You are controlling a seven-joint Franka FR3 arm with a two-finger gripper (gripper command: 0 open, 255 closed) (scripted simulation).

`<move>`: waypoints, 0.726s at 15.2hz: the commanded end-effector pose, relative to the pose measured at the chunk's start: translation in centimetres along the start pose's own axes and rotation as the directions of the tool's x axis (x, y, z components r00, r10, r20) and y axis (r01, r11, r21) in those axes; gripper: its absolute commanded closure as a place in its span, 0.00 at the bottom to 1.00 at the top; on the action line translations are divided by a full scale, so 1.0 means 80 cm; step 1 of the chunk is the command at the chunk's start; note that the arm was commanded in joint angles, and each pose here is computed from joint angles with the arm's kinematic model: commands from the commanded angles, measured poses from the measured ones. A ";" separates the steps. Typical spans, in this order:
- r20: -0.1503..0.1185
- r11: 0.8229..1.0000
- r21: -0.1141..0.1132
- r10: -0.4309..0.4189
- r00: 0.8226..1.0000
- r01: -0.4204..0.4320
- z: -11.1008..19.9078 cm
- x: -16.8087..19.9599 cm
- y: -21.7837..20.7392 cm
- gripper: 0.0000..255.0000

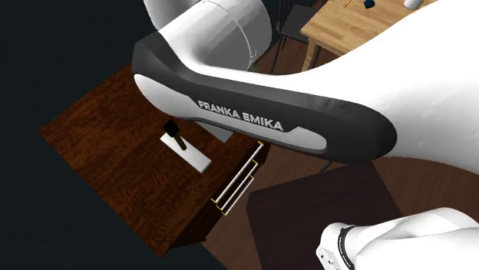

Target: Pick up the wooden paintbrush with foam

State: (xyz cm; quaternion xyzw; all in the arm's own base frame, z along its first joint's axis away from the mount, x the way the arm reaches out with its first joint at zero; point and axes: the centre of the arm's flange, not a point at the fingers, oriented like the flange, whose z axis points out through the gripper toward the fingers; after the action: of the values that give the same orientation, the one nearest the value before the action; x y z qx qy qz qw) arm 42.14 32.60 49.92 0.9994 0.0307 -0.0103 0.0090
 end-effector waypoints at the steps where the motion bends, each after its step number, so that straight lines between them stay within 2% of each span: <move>1: 0.005 1.000 0.001 -0.011 1.000 0.011 0.010 0.009 -0.033 0.00; 8: 0.022 0.999 0.002 -0.052 0.998 0.052 0.045 0.042 -0.139 0.00; 11: 0.023 0.999 0.002 -0.055 0.998 0.055 0.060 0.044 -0.146 0.00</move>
State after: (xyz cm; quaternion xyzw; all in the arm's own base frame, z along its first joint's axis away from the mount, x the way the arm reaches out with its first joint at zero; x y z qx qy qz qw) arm 44.23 44.33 45.57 0.9978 0.0605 -0.0245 0.0118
